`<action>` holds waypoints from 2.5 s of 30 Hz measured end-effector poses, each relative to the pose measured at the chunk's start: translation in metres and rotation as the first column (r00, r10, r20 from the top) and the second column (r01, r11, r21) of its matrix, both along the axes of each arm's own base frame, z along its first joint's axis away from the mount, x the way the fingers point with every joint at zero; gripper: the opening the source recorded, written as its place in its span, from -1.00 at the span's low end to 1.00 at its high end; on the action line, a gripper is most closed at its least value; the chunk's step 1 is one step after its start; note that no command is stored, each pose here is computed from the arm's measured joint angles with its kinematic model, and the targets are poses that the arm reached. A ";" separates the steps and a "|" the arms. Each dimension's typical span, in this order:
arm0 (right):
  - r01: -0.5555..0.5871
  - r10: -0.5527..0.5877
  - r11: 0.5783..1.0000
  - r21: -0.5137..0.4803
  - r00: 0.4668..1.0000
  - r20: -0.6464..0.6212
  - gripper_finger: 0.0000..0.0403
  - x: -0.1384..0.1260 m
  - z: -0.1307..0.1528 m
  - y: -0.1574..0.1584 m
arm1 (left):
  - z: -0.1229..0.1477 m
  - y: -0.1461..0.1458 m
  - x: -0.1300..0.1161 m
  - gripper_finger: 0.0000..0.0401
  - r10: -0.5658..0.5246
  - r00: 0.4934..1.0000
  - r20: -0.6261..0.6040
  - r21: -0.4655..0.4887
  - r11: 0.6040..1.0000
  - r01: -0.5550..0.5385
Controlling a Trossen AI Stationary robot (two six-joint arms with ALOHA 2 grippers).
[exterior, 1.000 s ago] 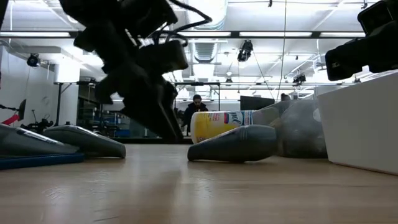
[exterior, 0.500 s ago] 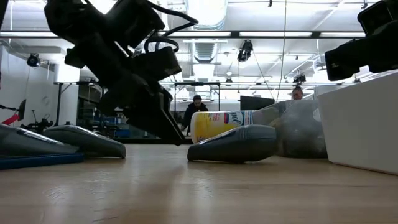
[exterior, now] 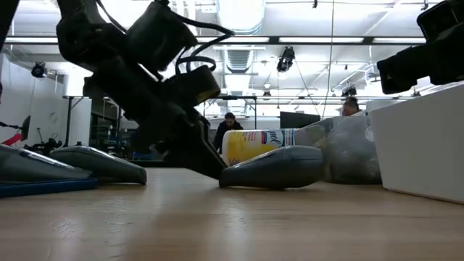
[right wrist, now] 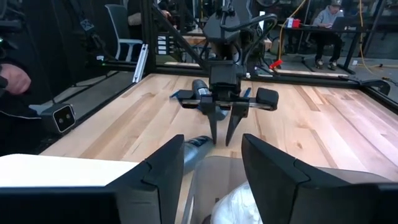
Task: Pick & Place Travel size toiletries
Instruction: Put the top deodorant into the white bin
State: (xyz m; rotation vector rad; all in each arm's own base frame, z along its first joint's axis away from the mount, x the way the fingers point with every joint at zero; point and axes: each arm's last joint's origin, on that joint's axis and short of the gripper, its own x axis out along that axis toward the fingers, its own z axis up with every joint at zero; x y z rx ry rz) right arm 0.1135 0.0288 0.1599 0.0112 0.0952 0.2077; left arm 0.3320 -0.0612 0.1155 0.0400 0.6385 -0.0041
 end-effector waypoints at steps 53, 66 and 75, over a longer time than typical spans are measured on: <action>0.000 0.000 1.000 -0.001 1.000 -0.002 -0.43 0.000 0.000 0.000 | 0.072 -0.008 0.035 -0.50 -0.262 0.960 0.102 0.118 0.961 0.250; 0.000 0.000 1.000 0.001 1.000 0.008 -0.65 0.000 0.001 0.000 | 0.058 0.005 -0.021 -0.50 -0.137 0.974 0.183 0.077 0.989 0.125; -0.020 -0.013 0.989 0.145 0.975 0.223 -0.78 0.001 0.024 0.000 | 0.037 0.008 -0.040 -0.50 -0.116 0.974 0.193 0.044 0.993 0.109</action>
